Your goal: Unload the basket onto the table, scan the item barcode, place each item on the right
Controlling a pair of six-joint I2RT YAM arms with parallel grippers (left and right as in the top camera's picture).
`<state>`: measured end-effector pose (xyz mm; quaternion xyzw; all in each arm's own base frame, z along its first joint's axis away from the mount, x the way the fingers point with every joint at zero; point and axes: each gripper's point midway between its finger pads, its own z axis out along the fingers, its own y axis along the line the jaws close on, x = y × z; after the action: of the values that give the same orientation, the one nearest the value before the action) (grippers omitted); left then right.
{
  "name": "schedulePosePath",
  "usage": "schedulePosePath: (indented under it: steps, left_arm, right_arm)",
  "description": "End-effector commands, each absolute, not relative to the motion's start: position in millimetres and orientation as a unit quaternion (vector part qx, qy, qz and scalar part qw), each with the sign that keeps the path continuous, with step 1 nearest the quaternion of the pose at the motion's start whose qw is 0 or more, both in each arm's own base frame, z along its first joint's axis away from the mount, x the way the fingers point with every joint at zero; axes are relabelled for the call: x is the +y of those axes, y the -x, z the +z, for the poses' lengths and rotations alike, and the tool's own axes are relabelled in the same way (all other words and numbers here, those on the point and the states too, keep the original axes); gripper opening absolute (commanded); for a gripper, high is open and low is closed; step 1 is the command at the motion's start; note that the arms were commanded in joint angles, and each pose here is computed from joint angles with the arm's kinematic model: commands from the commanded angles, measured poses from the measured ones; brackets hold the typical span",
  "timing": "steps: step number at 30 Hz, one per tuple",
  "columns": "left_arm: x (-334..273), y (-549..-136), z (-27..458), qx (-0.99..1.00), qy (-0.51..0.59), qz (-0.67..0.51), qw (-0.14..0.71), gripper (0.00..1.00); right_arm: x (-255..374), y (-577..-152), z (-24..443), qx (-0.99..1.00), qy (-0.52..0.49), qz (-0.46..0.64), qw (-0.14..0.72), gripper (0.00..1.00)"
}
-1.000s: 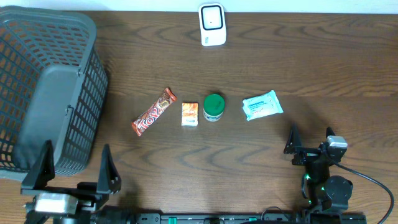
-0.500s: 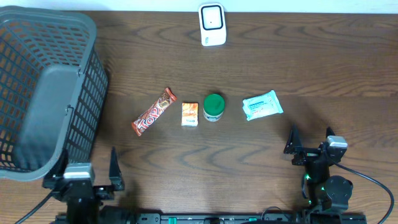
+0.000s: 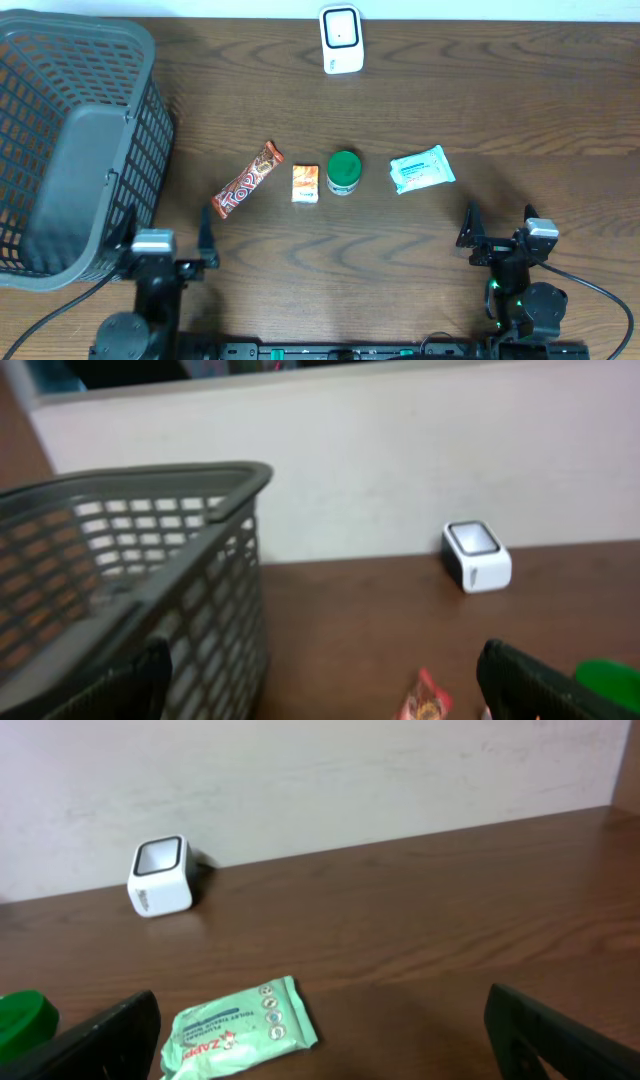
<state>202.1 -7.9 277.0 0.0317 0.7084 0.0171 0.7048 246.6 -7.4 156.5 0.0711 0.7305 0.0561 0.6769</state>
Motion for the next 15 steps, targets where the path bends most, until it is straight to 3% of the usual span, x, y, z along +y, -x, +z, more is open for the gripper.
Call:
schedulePosePath:
  steps: [1,15]
  left_arm:
    - [-20.2,-224.6,241.1,0.706,-0.054,0.003,0.706,0.98]
    - [-18.8,-247.2,156.7,0.731,-0.054,0.007,0.680,0.98]
  right_arm:
    - [-6.6,-246.4,155.8,0.731,-0.074,0.061,0.676,0.99]
    - [-6.5,-246.4,155.8,0.731,-0.074,0.061,0.676,0.99]
